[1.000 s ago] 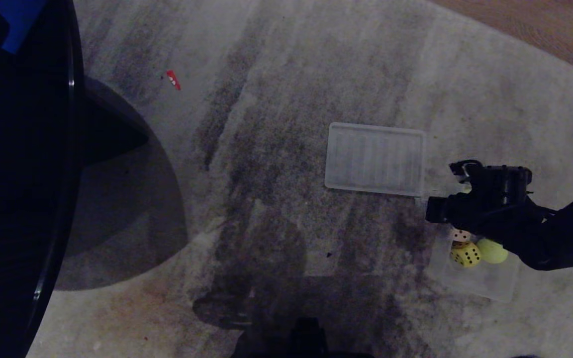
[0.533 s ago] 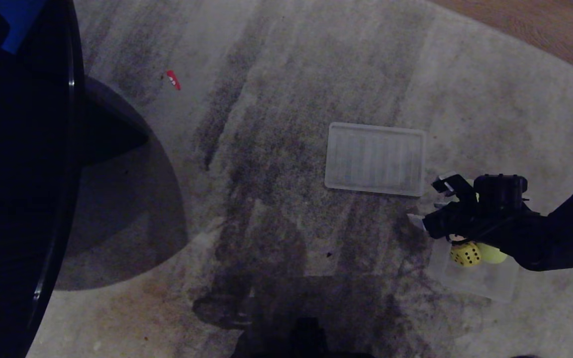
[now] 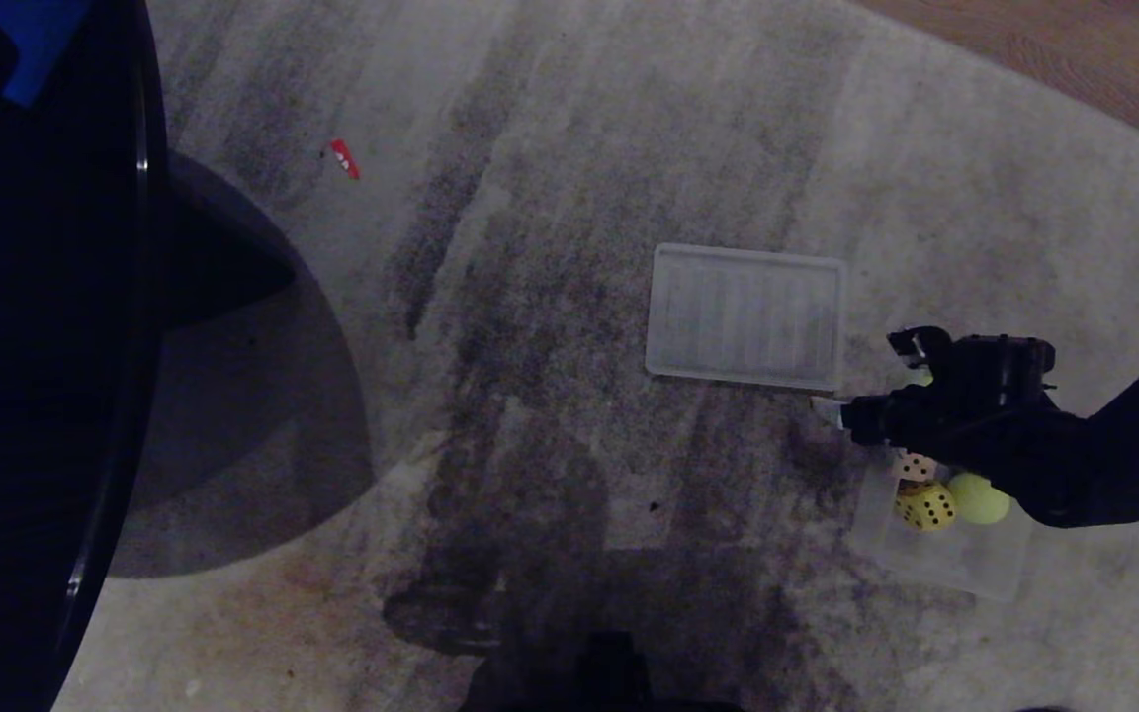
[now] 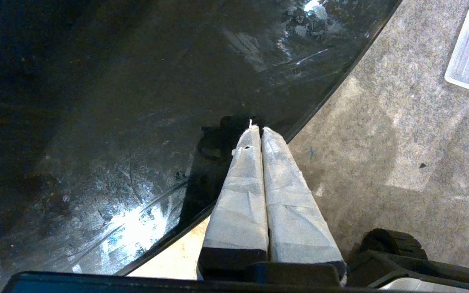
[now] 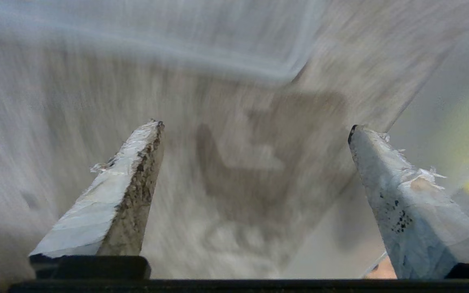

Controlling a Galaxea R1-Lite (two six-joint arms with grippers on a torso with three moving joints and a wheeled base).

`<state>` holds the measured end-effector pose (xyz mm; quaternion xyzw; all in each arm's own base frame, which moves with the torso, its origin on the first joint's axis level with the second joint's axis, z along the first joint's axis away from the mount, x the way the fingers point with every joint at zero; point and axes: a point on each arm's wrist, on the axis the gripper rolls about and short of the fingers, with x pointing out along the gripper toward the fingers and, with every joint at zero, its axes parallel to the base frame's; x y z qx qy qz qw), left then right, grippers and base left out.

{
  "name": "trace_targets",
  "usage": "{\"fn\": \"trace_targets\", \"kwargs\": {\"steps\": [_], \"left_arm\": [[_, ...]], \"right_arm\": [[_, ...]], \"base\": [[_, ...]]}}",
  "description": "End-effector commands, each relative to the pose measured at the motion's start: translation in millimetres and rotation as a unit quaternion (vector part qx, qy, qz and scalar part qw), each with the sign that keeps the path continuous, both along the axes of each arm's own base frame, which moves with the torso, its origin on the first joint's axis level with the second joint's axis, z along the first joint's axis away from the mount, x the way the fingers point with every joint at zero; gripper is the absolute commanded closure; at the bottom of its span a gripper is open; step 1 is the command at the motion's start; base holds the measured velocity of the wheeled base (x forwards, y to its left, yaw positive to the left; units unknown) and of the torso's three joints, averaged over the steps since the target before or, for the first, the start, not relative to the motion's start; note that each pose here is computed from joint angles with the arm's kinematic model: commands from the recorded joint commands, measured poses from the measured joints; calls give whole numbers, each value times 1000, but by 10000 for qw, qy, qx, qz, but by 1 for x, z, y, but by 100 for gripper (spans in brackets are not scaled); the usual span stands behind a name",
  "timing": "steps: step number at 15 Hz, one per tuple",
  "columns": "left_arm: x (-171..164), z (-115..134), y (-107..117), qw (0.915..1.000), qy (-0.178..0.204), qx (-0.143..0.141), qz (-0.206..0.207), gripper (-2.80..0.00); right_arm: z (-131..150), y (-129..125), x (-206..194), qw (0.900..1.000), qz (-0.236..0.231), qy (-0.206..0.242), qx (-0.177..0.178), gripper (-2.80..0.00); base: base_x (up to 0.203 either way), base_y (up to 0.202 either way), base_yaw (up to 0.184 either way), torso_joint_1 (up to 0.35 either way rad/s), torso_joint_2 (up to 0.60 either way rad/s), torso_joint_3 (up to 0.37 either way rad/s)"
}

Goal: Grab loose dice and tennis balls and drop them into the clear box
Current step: Close the lid

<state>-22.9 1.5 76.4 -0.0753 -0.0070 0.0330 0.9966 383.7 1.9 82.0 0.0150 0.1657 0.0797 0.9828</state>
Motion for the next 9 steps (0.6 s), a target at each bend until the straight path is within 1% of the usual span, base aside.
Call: {"fn": "trace_targets", "kwargs": {"steps": [1,2,3,5,6,9], "left_arm": [[0,0,0,10000,6,-6,3,0],[0,0,0,10000,5,-6,3,0],[0,0,0,10000,5,-6,3,0],[0,0,0,10000,6,-6,3,0],[0,0,0,10000,-2,-6,3,0],[0,0,0,10000,-1,-6,3,0]], "right_arm": [[11,-5,5,9991,-151,-276,267,-280],[15,-10,9,9978,-255,-455,402,-280],[17,-17,11,9969,-346,-552,433,-280],[17,-28,14,9959,-509,-595,452,-280],[15,-29,18,9951,-546,-617,537,-280],[18,-30,33,9892,-581,-1043,851,-280]], "base": [[0,0,0,0,0,0],[0,0,0,0,0,0],[0,0,0,0,0,0],[0,0,0,0,0,0],[0,0,0,0,0,0],[0,0,0,0,0,0]]}}
